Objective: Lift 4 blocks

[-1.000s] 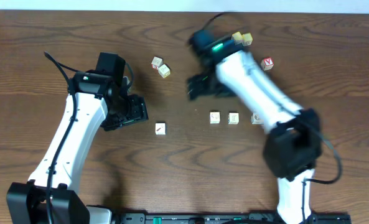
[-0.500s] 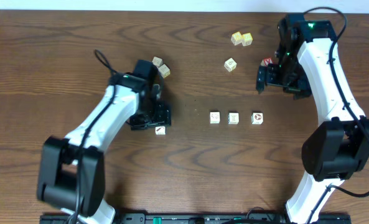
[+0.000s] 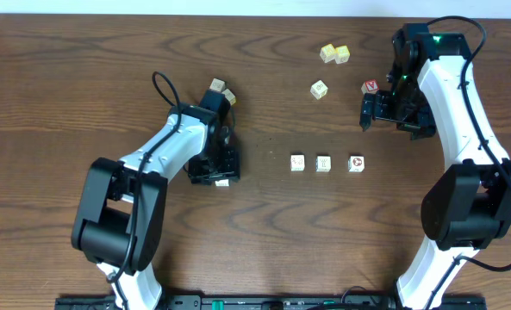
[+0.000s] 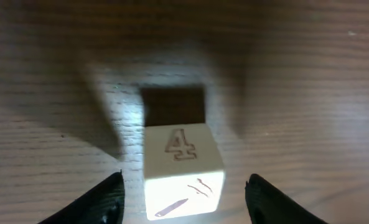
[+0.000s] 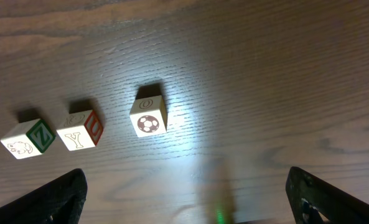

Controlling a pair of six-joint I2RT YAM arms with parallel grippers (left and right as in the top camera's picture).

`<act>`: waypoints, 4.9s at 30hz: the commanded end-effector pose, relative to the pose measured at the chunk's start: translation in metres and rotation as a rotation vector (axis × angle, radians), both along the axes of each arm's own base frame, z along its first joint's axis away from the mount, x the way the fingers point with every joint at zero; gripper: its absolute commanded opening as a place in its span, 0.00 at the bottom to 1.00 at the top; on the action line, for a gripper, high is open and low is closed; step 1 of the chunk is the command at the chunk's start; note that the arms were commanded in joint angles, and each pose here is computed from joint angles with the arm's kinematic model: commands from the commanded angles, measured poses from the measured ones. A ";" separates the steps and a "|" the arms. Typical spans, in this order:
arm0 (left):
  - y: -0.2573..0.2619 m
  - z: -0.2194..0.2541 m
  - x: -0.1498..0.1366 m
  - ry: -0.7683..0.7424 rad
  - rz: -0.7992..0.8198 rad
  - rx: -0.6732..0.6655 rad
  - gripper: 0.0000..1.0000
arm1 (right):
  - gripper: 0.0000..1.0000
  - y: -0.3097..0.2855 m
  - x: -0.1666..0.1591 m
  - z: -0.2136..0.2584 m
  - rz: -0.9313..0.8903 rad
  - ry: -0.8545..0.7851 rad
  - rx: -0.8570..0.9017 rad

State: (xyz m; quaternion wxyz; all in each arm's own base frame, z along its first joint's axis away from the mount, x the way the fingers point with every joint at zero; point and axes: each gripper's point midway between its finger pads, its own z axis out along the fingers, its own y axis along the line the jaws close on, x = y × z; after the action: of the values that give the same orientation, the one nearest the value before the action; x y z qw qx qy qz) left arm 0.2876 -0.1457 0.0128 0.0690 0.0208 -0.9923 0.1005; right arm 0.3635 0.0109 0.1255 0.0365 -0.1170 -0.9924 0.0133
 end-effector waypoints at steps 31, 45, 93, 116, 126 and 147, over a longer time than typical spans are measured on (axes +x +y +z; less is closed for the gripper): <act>0.004 -0.010 0.004 -0.071 -0.012 0.161 0.25 | 0.99 -0.001 -0.003 -0.003 0.012 0.015 0.002; -0.038 0.011 0.028 -0.149 0.003 0.029 0.24 | 0.99 0.011 -0.015 -0.047 0.005 0.057 0.072; -0.034 0.082 0.056 -0.390 0.094 0.100 0.56 | 0.87 -0.013 -0.026 -0.045 -0.050 0.101 0.054; -0.014 0.034 0.045 -0.208 0.103 0.126 0.09 | 0.19 0.033 -0.044 -0.118 -0.029 0.088 0.200; -0.009 0.033 0.038 -0.182 0.090 0.151 0.09 | 0.20 0.055 -0.041 -0.122 -0.012 0.064 0.197; -0.010 0.033 0.030 -0.157 0.004 0.136 0.07 | 0.22 0.061 -0.021 -0.120 0.134 -0.020 0.164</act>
State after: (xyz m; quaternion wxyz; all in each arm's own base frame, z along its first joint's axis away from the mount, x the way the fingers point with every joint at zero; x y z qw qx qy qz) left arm 0.3163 -0.1565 0.0447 -0.0121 0.0417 -0.9986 0.0311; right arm 0.3332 0.0788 0.0011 0.0513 -0.0605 -0.9939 -0.0762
